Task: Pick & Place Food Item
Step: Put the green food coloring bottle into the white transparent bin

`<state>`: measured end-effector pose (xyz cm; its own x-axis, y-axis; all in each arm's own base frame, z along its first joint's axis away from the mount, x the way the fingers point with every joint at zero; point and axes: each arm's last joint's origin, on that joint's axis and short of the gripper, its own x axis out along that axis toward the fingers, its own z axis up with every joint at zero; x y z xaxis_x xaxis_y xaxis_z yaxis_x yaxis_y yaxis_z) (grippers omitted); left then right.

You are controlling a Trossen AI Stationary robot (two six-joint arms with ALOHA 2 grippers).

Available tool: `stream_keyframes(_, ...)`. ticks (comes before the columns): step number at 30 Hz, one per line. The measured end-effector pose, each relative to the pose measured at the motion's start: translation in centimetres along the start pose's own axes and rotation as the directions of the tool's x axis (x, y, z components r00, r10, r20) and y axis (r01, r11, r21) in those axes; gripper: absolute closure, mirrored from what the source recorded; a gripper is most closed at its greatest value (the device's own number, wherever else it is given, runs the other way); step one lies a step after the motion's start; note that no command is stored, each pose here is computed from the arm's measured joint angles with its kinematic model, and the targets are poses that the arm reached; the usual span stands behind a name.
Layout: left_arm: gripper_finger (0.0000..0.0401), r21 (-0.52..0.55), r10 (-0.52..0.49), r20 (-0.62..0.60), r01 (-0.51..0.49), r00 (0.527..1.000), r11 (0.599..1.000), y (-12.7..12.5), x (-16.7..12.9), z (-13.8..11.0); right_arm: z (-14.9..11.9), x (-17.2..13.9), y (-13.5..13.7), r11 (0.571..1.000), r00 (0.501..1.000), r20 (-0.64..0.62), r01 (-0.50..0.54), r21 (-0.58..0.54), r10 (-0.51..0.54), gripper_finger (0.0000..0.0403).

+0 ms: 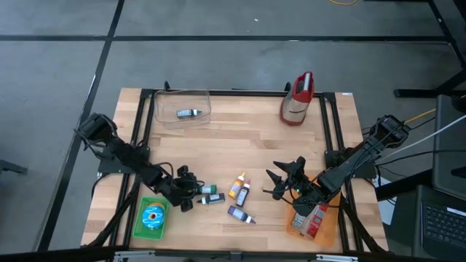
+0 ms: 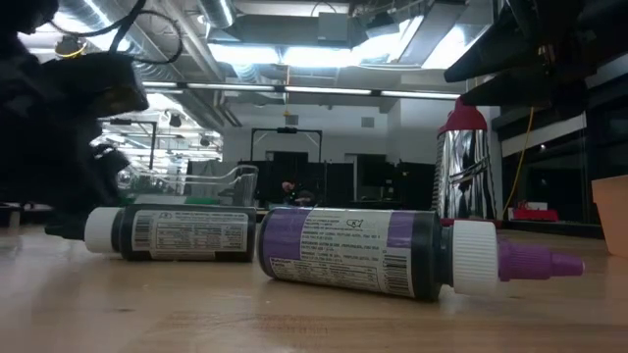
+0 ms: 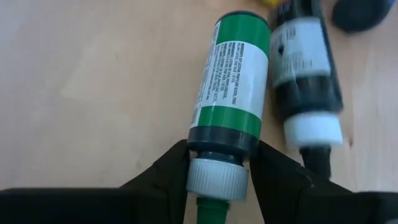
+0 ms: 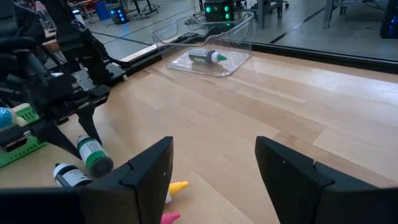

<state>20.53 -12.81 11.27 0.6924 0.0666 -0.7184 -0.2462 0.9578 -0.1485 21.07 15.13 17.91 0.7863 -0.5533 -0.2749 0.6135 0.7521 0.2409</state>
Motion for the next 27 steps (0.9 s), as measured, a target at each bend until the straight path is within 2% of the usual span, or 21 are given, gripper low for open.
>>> stream_keyframes(6,0.0263,0.042,0.019,0.093,-0.023,0.995,0.999,0.8,-0.8,2.1,0.0,0.0,0.0,1.000,1.000,0.000,0.000,0.000,0.000,0.0172)
stream_keyframes(10,0.0263,0.068,0.085,0.192,-0.099,0.978,0.993,2.2,-2.2,4.1,0.0,0.0,0.0,1.000,1.000,0.000,0.000,-0.001,0.000,0.0172)
stream_keyframes(14,0.0263,0.086,0.201,0.247,-0.228,0.948,0.970,4.5,-4.2,5.8,-0.5,0.2,0.1,1.000,1.000,-0.002,0.006,-0.016,-0.006,0.0172)
stream_keyframes(20,0.0263,0.065,0.386,0.270,-0.417,0.882,0.907,8.9,-7.4,7.3,-1.3,0.5,0.3,1.000,1.000,-0.001,0.010,-0.024,-0.010,0.0172)
stream_keyframes(23,0.0263,0.040,0.426,0.289,-0.455,0.857,0.890,10.8,-9.0,7.9,-1.4,0.6,0.3,0.999,1.000,0.007,0.015,-0.028,-0.015,0.0172)
stream_keyframes(27,0.0263,0.008,0.421,0.330,-0.448,0.845,0.894,12.7,-10.8,8.6,-1.4,0.6,0.3,0.999,0.999,0.031,0.026,-0.028,-0.025,0.0172)
